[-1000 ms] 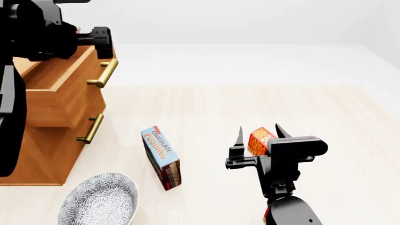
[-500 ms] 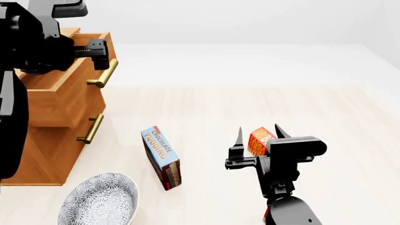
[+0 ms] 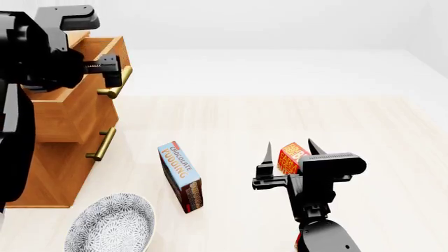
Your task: Put the butter at the front in the top drawer of the cabinet and close it.
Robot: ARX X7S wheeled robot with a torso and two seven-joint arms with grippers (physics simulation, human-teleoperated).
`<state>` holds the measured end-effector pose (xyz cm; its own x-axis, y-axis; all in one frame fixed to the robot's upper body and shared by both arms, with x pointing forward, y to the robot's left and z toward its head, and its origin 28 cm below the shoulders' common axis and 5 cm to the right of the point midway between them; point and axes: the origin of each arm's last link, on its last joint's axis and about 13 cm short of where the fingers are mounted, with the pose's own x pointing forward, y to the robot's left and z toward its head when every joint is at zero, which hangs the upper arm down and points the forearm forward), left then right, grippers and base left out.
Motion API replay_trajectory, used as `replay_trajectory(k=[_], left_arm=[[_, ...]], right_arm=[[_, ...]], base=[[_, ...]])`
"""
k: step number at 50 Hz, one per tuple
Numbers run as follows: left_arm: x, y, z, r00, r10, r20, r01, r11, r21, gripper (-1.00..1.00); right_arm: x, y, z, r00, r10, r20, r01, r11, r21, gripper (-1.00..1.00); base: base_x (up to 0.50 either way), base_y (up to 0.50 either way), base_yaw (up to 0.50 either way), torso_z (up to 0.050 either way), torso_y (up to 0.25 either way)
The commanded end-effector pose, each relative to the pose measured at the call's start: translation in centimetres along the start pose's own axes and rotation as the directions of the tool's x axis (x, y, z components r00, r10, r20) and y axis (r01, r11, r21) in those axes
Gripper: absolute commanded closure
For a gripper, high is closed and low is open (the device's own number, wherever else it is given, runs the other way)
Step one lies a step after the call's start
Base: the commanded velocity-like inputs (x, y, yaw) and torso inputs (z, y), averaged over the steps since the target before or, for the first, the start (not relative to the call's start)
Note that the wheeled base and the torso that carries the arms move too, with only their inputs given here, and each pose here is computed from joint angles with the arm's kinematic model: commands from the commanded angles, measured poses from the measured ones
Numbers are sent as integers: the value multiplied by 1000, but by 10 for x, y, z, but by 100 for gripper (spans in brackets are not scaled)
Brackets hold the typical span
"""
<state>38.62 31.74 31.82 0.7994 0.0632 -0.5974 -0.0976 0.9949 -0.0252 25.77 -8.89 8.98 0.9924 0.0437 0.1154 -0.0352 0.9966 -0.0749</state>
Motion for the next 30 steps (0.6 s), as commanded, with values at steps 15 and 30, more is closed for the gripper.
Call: replay_trajectory(k=[15,30], left_arm=[[-2,2,-4,994,-88,-70,89,996,16,-100],[-3,-1,-4,985,-153,-83,156,987,30,-100]], right_arm=[[0,0,0,1000,-3,0,3,1000,0,-100],[1,0,0,1000,-3,0,3,1000,0,-100]], base=[[0,0,0,0,0],[0,0,0,0,0]])
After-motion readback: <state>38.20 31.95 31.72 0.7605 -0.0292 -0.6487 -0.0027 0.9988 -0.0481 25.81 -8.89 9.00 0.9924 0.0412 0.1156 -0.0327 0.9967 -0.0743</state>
